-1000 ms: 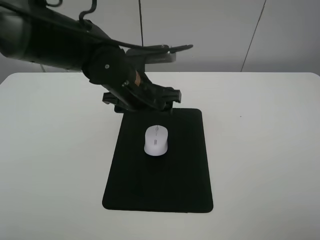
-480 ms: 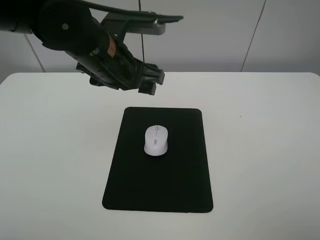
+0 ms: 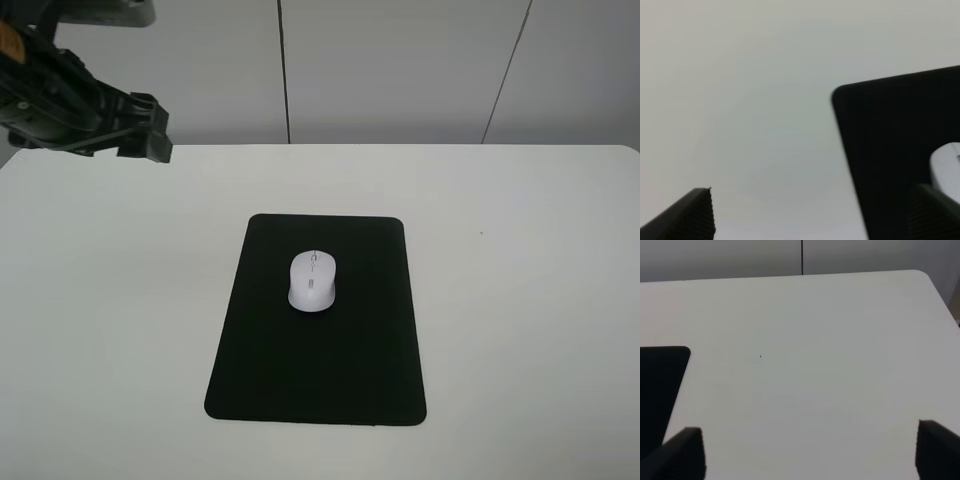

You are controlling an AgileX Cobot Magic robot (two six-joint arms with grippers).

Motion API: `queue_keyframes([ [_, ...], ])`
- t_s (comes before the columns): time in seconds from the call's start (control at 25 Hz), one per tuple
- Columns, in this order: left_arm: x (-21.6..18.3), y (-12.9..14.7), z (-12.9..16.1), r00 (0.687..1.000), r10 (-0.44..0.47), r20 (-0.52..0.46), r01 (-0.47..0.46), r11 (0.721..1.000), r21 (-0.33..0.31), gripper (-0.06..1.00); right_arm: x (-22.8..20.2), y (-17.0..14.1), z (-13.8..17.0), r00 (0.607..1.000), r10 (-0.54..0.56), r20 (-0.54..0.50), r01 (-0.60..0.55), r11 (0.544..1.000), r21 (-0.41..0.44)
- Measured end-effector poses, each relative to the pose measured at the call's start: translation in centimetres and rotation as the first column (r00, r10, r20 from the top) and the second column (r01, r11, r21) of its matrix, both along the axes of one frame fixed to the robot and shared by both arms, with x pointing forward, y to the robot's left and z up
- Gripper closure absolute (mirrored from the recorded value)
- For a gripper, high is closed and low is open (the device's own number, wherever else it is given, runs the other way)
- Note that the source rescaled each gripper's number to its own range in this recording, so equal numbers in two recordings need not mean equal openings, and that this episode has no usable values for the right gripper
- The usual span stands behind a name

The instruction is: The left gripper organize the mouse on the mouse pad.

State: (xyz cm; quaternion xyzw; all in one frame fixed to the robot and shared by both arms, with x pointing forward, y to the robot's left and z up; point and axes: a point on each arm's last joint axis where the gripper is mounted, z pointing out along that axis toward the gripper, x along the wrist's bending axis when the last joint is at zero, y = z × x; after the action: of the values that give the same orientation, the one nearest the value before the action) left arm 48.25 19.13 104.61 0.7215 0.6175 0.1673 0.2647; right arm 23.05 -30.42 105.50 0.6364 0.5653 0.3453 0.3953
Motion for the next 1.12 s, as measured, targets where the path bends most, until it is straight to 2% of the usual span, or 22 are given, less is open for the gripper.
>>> queue_keyframes([
  [0.16, -3.2, 4.9, 1.4, 0.996, 0.081, 0.049, -0.081, 0.997, 0.009, -0.06, 0.0, 0.0, 0.0, 1.0, 0.0, 0.0, 0.0, 1.0, 0.0],
  [0.32, -7.7, 7.7, 3.5, 0.977, 0.136, 0.165, -0.135, 0.991, -0.018, -0.06, 0.0, 0.0, 0.0, 1.0, 0.0, 0.0, 0.0, 1.0, 0.0],
  [0.56, -14.1, 9.5, 6.4, 0.937, 0.161, 0.31, -0.147, 0.987, -0.071, -0.06, 0.0, 0.0, 0.0, 1.0, 0.0, 0.0, 0.0, 1.0, 0.0],
  [0.68, -16.8, 10.1, 6.5, 0.937, 0.164, 0.31, -0.152, 0.986, -0.064, -0.06, 0.0, 0.0, 0.0, 1.0, 0.0, 0.0, 0.0, 1.0, 0.0],
  [0.92, -20.0, 11.0, 6.0, 0.946, 0.12, 0.301, -0.128, 0.992, 0.006, -0.06, 0.0, 0.0, 0.0, 1.0, 0.0, 0.0, 0.0, 1.0, 0.0],
  [1.04, -21.2, 11.3, 5.9, 0.941, 0.117, 0.318, -0.123, 0.992, 0.001, -0.06, 0.0, 0.0, 0.0, 1.0, 0.0, 0.0, 0.0, 1.0, 0.0],
  [1.12, -22.0, 11.3, 6.0, 0.931, 0.116, 0.345, -0.114, 0.993, -0.026, -0.06, 0.0, 0.0, 0.0, 1.0, 0.0, 0.0, 0.0, 1.0, 0.0],
])
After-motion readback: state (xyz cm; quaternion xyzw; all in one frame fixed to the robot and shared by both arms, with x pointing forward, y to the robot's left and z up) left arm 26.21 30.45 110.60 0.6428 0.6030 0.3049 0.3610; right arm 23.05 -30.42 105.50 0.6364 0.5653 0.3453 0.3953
